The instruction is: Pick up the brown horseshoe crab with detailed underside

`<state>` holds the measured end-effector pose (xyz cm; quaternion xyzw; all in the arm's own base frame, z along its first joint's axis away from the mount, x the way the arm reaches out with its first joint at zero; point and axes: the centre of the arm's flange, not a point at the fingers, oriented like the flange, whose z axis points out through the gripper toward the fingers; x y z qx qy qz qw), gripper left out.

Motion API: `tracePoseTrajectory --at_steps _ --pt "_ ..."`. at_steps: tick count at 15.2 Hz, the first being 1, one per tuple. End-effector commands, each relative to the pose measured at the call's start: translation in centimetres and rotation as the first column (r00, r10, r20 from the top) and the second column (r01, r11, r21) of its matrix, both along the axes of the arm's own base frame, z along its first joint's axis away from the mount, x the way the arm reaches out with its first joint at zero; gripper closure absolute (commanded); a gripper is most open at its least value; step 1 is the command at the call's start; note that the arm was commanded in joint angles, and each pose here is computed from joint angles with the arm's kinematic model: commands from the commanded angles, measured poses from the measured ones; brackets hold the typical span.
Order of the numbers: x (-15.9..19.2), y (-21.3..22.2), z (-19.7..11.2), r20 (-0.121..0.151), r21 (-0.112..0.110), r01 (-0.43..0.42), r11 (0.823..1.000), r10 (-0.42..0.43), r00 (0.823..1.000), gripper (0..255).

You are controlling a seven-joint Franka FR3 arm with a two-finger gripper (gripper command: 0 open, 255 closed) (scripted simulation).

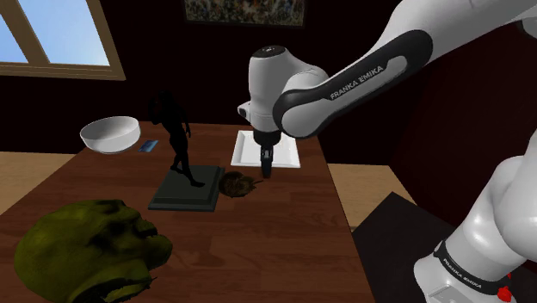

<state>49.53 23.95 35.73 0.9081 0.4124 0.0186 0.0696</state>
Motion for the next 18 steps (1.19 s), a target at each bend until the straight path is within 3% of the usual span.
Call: tracePoseTrajectory --at_steps 1,3,12,13,18 --pt "0.7 1.8 -1.9 0.005 -0.01 -0.048 0.999 0.048 0.999 0" --pt "1.4 3.5 -3.6 0.01 -0.02 -0.091 0.996 0.091 0.996 0" --pt "1.4 3.5 -7.6 0.01 -0.02 -0.091 0.996 0.091 0.996 0" --pt "1.3 3.4 -7.7 0.01 -0.02 -0.091 0.996 0.091 0.996 255" --pt "1.4 3.4 -7.7 0.01 -0.02 -0.091 0.996 0.091 0.996 255"
